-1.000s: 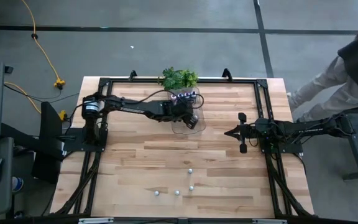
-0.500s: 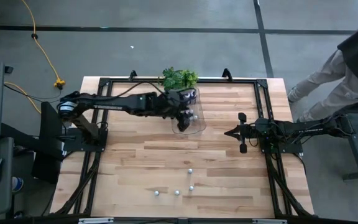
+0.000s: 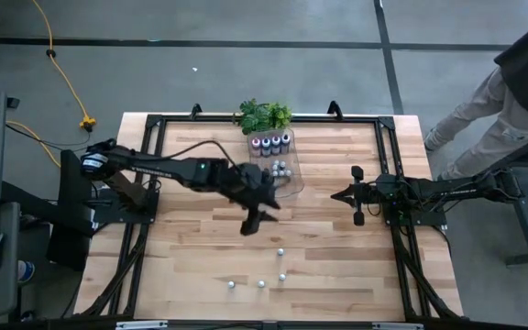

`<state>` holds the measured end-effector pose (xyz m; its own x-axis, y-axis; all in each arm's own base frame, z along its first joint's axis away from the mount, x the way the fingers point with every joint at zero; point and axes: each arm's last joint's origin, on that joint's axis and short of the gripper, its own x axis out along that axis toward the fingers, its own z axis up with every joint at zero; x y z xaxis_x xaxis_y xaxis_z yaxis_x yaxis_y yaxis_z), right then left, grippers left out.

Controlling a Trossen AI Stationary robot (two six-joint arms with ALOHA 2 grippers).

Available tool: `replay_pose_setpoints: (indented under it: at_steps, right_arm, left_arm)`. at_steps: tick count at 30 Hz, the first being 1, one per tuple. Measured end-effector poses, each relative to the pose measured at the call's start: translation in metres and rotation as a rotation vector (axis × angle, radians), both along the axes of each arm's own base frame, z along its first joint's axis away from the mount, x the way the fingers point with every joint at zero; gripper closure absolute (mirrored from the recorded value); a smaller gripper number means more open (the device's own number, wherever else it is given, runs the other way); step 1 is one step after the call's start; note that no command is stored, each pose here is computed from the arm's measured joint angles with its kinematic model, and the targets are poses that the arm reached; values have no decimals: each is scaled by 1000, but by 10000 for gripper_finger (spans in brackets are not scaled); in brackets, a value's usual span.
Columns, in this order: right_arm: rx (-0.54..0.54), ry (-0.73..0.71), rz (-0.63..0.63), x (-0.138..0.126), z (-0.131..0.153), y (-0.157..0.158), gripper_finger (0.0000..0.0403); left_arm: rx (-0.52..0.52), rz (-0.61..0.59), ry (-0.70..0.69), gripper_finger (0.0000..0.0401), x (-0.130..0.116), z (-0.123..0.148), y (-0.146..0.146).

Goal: Pick & Place food coloring
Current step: Put the small green food coloring bottle into the transparent bin

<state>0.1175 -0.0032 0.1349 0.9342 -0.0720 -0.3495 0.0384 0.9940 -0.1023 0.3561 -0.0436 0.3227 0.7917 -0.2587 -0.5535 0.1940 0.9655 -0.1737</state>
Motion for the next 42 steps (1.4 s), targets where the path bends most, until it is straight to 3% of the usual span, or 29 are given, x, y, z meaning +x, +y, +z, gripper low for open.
replay_pose_setpoints:
  at_steps: [7, 14, 22, 42]
  right_arm:
    - [0, -1, 0, 0, 0, 0, 402]
    - [0, -1, 0, 0, 0, 0, 402]
    - [0, 1, 0, 0, 0, 0, 402]
    - [0, 1, 0, 0, 0, 0, 402]
  left_arm:
    - [51, -51, 133, 231, -9, -6, -28]
    - [93, -104, 280, 231, 2, -12, -49]
    - [123, -158, 377, 231, 14, -40, -73]
    - [304, -204, 345, 231, 57, -114, -88]
